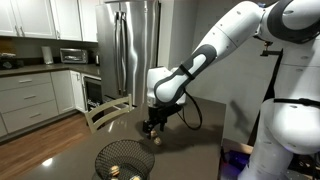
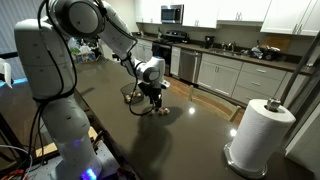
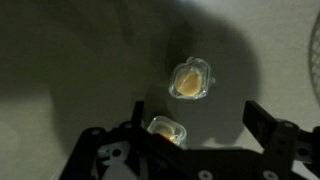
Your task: Place one of the hamburger toys inside the black basket
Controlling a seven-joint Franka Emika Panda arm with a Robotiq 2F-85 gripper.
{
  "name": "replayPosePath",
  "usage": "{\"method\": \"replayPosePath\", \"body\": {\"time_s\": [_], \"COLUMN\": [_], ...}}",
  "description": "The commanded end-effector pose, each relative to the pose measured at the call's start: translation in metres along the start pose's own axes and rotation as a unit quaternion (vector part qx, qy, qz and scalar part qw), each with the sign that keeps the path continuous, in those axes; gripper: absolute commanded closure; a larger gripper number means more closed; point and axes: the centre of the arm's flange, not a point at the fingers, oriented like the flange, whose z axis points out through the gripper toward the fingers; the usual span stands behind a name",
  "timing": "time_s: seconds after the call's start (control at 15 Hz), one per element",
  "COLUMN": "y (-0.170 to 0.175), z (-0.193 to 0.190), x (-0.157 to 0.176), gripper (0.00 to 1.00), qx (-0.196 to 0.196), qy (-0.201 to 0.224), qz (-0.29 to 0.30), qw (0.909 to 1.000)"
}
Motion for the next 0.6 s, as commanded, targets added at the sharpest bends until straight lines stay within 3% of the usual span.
{"method": "replayPosePath", "body": {"time_s": [0.0,0.53], "y": [0.0022,0.0024], "z": [0.0024,0.0103], "x": [0.0064,0.0127], "gripper": [0.0,0.0], "qx": [-0.011,-0.016], "qy": [-0.005,0.022], "qz": [0.016,-0.005], "qw": [0.9998,0.9996]}}
